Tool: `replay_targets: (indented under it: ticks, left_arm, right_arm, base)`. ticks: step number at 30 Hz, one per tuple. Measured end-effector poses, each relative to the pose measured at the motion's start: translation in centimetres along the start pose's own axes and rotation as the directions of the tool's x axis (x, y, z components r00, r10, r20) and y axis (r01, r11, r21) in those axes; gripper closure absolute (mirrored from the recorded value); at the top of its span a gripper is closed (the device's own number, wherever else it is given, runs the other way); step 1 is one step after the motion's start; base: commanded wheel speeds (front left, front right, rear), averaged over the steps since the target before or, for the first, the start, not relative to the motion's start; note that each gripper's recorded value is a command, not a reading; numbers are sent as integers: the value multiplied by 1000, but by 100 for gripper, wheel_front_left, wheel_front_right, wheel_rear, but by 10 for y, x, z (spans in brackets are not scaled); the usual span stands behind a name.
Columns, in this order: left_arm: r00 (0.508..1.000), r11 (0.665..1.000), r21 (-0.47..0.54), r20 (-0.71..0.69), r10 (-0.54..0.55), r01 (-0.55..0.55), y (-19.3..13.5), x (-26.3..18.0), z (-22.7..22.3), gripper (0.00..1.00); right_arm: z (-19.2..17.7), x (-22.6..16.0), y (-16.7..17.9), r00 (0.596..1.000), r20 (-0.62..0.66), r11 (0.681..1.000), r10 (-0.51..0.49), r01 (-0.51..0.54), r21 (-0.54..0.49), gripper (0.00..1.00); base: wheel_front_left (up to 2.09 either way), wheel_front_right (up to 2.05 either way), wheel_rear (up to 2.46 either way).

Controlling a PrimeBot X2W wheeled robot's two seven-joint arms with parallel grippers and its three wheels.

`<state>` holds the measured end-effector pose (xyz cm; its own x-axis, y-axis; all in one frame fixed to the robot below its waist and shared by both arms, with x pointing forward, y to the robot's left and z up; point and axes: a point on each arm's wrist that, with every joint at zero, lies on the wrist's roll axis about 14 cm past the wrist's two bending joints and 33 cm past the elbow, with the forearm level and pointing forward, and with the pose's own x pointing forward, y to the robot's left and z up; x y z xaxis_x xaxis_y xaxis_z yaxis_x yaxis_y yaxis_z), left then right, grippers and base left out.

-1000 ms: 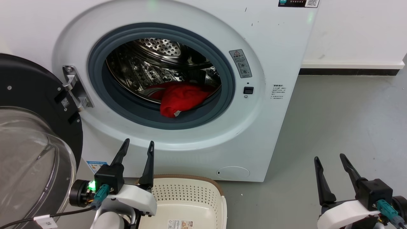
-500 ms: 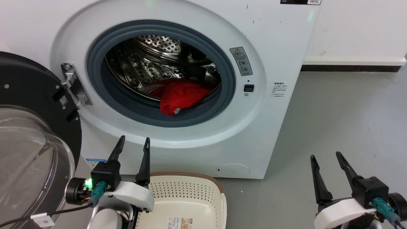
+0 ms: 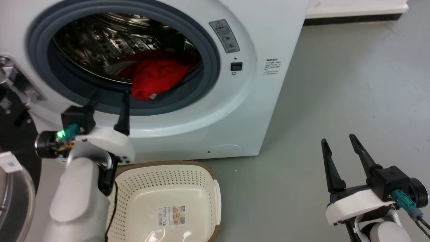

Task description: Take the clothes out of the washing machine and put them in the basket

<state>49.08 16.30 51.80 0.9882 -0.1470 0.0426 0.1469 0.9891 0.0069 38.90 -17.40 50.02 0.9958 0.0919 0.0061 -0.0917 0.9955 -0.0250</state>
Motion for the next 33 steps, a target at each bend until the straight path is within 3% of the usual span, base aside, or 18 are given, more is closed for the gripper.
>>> replay_targets:
  ticks: [11, 17, 33]
  left_arm:
    - [973, 994, 48, -217, -84, 97, -3, 102, -41, 0]
    - [921, 984, 43, -361, -145, 171, -20, 139, -77, 0]
    - [776, 963, 72, -610, -164, 260, -22, 203, -138, 0]
  right_arm:
    - [-28, 6, -33, 994, -47, 995, -96, 97, 24, 0]
    - [-51, -1, -51, 983, -105, 987, -153, 157, 37, 0]
    - [-87, -2, -65, 958, -210, 975, -197, 214, 62, 0]
  base:
    - [0, 0, 0]
    - [0, 0, 0]
    - [0, 0, 0]
